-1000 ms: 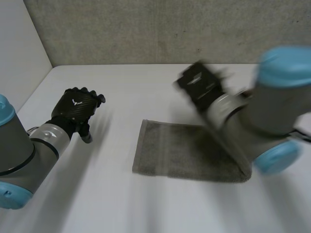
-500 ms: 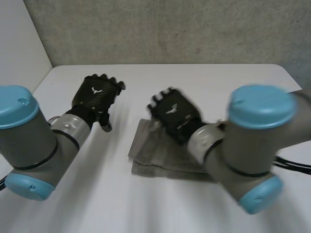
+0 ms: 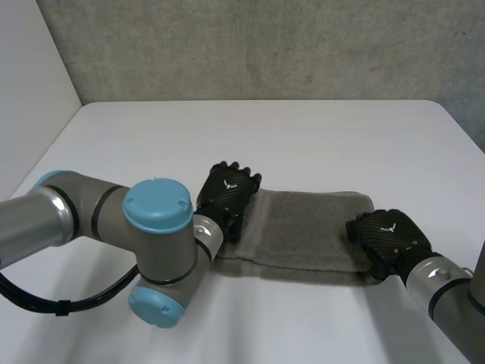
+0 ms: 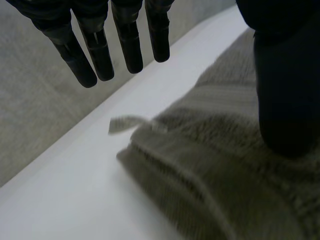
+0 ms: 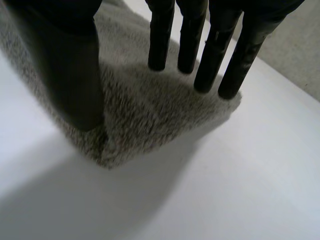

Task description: Fold the towel.

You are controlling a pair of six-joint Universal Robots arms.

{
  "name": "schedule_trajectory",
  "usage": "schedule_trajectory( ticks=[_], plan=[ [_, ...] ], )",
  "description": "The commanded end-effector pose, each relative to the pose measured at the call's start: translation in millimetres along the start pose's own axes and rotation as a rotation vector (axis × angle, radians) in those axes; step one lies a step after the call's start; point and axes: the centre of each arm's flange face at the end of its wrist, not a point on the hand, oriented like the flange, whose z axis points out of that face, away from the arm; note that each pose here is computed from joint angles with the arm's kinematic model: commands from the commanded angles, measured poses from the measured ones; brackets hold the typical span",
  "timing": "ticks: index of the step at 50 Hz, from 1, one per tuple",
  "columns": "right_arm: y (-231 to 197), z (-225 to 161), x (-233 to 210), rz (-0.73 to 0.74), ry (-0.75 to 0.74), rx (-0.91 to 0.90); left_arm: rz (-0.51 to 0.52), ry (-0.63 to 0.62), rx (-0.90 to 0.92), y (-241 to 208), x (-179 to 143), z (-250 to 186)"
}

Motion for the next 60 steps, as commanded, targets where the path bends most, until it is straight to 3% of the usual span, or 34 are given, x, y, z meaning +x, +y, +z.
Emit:
schedule_trajectory(
  ticks=[1, 7, 14, 20, 22, 26, 30, 35, 40, 47, 53, 58, 60],
  plan=[
    [18, 24, 0, 0.009, 0.003, -0.061, 0.018, -0.057, -0.085, 16, -3, -8],
    [14, 33, 10, 0.003, 0.068, -0.068, 0.017, -0.040, -0.092, 4, 0, -30],
    [-57, 33, 25, -0.150, 0.178, 0.147, -0.046, -0.057, -0.027, -27, -6, -52],
    [-110, 29, -45, -0.357, 0.035, 0.348, -0.083, -0.143, 0.010, -47, -29, -64],
    [-113, 33, -63, -0.410, 0.000, 0.368, -0.092, -0.245, 0.010, -51, -57, -67],
    [-107, 32, -121, -0.596, -0.140, 0.404, -0.106, -0.348, 0.017, -55, -95, -71],
    [-91, 24, -151, -0.693, -0.254, 0.407, -0.125, -0.444, 0.018, -52, -136, -74],
    [-61, 28, -171, -0.734, -0.356, 0.337, -0.130, -0.421, 0.022, -48, -143, -74],
    [-63, 24, -167, -0.683, -0.352, 0.322, -0.132, -0.392, 0.032, -48, -140, -71],
    [-116, -12, -126, -0.343, -0.247, 0.434, -0.165, -0.357, 0.069, -55, -130, -68],
    [-126, -11, -60, -0.072, -0.104, 0.398, -0.242, -0.274, 0.137, -65, -104, -56],
    [-114, -3, -32, 0.057, -0.028, 0.309, -0.275, -0.212, 0.138, -63, -82, -47],
    [-111, 0, -24, 0.085, -0.012, 0.290, -0.289, -0.154, 0.123, -58, -59, -42]
  ],
)
